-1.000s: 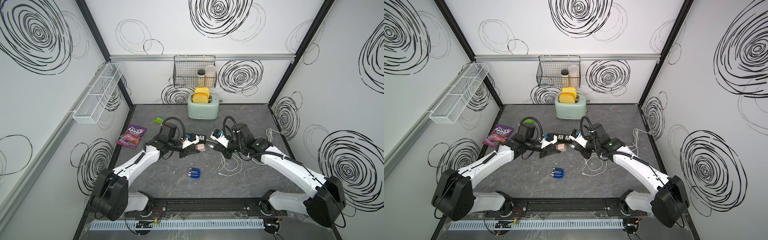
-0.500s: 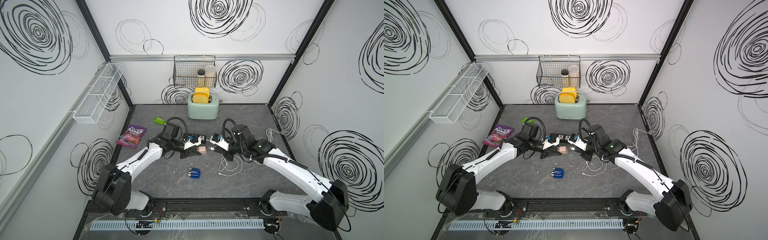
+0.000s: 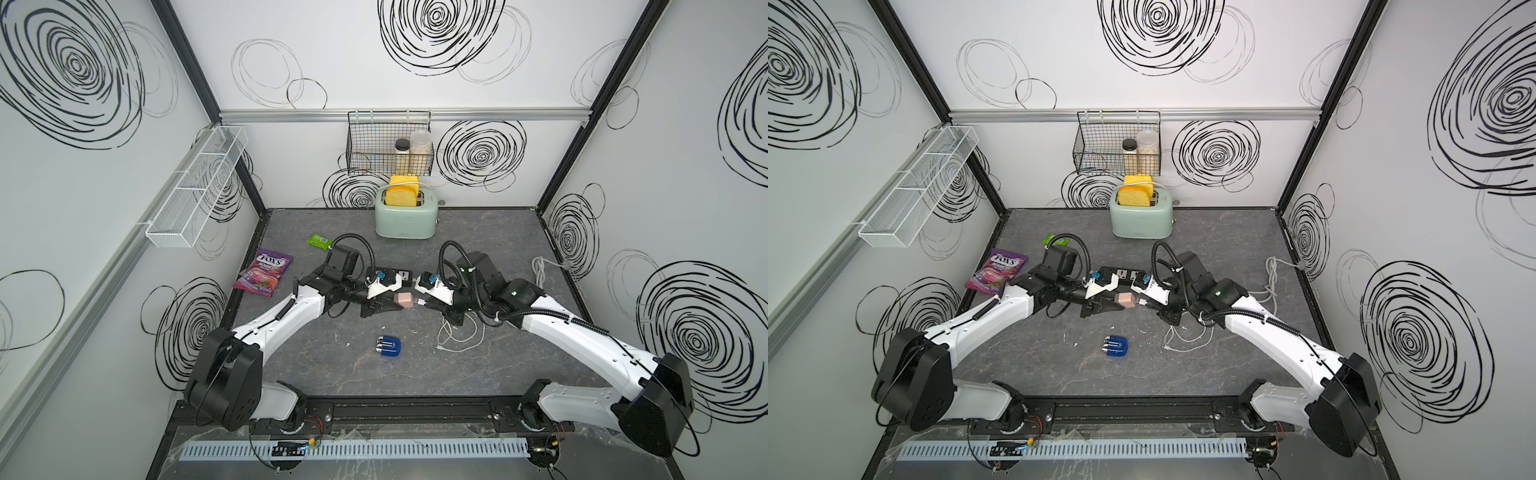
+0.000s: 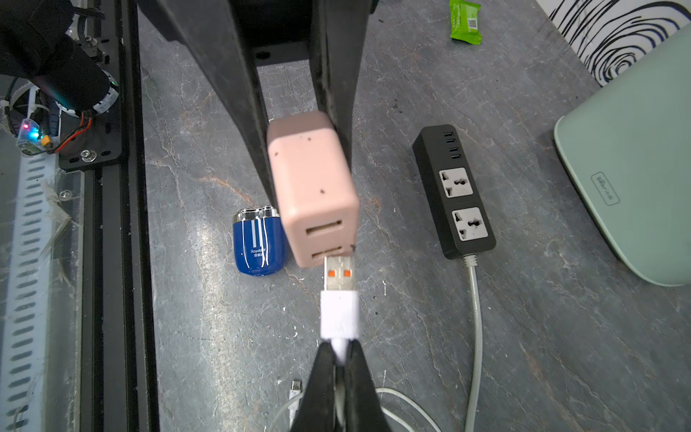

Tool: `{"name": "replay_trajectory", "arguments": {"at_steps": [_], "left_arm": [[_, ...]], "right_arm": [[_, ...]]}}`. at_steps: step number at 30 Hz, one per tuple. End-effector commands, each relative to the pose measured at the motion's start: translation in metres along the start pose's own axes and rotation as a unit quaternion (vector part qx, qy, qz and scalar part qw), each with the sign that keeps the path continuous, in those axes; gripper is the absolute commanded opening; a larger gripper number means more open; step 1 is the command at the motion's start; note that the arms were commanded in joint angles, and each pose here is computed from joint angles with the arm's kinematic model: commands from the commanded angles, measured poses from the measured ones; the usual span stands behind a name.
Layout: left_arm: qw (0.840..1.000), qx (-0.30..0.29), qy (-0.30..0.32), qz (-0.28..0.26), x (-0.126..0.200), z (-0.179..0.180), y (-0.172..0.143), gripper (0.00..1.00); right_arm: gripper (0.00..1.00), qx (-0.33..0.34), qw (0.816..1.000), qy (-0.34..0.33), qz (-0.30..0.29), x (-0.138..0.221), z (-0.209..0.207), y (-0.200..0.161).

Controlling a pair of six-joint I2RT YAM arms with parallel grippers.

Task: Charge the electric shaver
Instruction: Insert the charging cable into the plug.

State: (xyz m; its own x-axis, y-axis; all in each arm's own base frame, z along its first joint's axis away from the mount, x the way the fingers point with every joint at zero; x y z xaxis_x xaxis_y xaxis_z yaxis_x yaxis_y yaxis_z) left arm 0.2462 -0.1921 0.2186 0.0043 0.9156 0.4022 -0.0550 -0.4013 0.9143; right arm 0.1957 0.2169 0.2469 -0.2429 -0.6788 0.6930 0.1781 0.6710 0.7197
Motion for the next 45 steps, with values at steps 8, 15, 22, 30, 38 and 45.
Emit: {"name": "replay_trajectory", "arguments": {"at_steps": [8, 15, 22, 30, 38, 45], "left_arm": [[0.999, -0.025, -0.009, -0.027, 0.000, -0.005, 0.009, 0.00], [0.999, -0.022, -0.007, -0.023, -0.001, -0.005, 0.007, 0.00], [0.999, -0.024, -0.004, -0.022, 0.000, -0.005, 0.008, 0.00], [1.000, -0.024, -0.004, -0.020, 0.000, -0.005, 0.007, 0.00], [1.000, -0.023, -0.007, -0.016, -0.001, -0.005, 0.006, 0.00], [0.999, -0.028, -0.024, -0.003, -0.009, -0.010, 0.005, 0.00]], "right_arm": [[0.00, 0.019, 1.000, 0.015, -0.012, -0.006, 0.006, 0.006], [0.00, 0.031, 0.999, 0.009, -0.015, -0.003, 0.012, 0.006], [0.00, 0.052, 0.998, 0.019, 0.014, -0.009, 0.020, 0.003], [0.00, 0.069, 0.997, 0.015, 0.011, -0.006, 0.022, 0.006], [0.00, 0.086, 0.996, 0.016, -0.001, -0.003, 0.021, 0.012], [0.00, 0.107, 0.994, 0.014, -0.026, 0.001, 0.017, 0.027]]}}
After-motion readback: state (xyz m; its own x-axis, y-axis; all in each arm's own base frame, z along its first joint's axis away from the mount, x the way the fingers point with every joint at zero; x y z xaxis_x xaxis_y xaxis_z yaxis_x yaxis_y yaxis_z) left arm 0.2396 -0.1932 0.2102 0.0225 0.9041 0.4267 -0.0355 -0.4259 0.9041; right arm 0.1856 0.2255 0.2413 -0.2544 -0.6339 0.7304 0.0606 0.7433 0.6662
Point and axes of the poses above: each gripper's point midway between its finger pads, its own x axis back along the fingers, its own z axis along the line the jaws close on, y = z × x, the point moved 8 cm from there along x, back along the fingers, and after that the axes turned 2 degrees about -x, right-handed, at the moved point
